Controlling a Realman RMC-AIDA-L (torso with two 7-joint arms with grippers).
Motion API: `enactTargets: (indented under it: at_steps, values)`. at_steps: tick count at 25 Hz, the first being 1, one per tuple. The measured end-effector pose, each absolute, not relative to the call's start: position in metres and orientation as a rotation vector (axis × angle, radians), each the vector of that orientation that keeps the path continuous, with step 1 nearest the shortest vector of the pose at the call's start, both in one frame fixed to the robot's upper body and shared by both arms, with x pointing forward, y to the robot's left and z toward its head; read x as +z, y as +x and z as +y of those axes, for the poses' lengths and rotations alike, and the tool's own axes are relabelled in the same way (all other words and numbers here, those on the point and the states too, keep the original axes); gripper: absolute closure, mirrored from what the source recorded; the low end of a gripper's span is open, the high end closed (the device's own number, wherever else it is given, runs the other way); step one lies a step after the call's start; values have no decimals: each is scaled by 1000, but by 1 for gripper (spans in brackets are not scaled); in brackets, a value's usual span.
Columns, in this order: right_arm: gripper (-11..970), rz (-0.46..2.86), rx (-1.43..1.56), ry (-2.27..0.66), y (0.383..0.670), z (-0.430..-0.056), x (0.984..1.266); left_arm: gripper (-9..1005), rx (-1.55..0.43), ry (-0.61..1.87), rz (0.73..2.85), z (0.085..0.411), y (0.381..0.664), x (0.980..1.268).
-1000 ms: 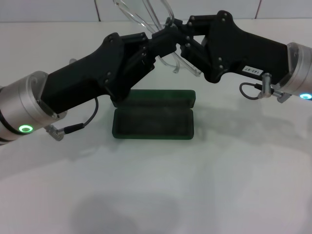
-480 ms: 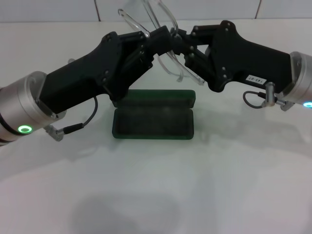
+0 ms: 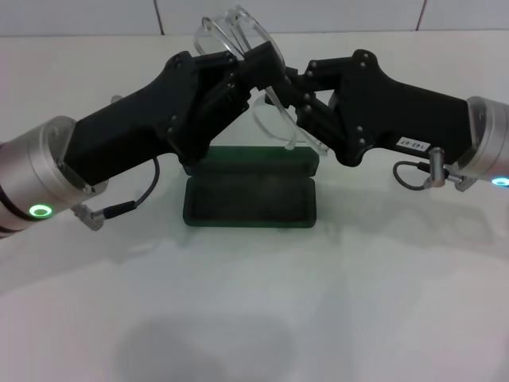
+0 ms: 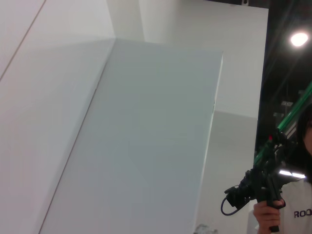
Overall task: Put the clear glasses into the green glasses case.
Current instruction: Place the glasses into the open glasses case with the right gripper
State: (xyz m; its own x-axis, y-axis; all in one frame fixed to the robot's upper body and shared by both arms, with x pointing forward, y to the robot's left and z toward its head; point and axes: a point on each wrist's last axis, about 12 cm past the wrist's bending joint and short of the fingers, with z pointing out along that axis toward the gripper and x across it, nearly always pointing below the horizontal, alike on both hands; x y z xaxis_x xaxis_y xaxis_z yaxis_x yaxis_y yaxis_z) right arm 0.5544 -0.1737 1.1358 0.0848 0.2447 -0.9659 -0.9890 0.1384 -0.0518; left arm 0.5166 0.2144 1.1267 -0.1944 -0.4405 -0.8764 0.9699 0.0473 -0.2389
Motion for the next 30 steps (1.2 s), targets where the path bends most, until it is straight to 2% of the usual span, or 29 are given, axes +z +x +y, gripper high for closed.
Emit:
enactTargets:
  at_steps: [24,27,30]
  values:
    - [889,1022,1106,-904,558,-181,1138,945,-1485,704,1071,219,515,1127]
    - [889,1028,1079,-903,562,-184,1140,945,-1468,707,1091,230,512,1126]
    - [889,1040,1050,-942,565,-188,1144,945,-1420,688,1140,256,506,1122]
